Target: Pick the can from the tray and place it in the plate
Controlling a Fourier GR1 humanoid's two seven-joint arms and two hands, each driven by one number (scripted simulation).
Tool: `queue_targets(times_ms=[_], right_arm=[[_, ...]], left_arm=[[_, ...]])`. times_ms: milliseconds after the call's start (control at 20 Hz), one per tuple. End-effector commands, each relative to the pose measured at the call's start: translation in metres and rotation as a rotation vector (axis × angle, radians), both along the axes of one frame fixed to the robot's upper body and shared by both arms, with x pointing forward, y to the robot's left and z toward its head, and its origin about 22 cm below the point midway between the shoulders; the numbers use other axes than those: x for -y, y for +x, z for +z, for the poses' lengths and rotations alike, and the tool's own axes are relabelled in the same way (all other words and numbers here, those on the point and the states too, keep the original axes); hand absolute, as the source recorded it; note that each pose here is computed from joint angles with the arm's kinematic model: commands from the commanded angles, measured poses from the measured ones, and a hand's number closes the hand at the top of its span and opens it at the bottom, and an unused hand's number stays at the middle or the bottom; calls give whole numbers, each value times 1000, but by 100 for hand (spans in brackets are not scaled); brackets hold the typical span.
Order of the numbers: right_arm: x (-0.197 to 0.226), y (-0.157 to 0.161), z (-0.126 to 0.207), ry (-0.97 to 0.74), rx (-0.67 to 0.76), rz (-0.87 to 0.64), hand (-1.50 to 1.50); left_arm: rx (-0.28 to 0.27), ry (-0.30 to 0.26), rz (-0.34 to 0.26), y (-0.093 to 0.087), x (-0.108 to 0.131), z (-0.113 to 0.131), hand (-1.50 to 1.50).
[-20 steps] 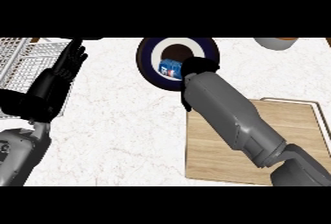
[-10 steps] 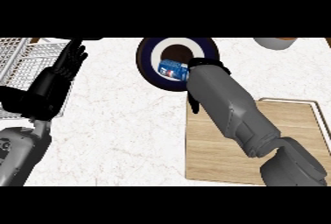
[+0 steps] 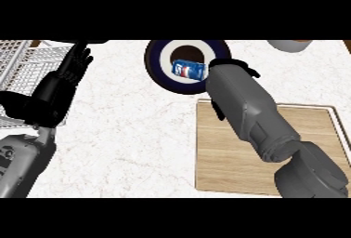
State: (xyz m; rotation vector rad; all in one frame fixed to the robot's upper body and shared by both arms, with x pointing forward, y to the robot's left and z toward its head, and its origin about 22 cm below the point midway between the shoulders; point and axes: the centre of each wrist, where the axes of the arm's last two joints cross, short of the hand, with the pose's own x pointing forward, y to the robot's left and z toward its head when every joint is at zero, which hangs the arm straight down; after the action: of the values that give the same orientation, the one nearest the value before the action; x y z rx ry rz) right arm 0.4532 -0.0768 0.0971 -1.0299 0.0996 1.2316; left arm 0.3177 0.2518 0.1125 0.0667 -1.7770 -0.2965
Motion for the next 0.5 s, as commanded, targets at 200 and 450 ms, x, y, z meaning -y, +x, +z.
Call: queue_targets(times_ms=[200, 450], right_arm=[[2, -6, -20, -223, -139, -107, -150], [4, -7, -24, -221, -198, -106, -150]], left_arm=[[-15, 7, 28, 0, -15, -5, 0], [-6, 10, 37, 3, -19, 8, 0]])
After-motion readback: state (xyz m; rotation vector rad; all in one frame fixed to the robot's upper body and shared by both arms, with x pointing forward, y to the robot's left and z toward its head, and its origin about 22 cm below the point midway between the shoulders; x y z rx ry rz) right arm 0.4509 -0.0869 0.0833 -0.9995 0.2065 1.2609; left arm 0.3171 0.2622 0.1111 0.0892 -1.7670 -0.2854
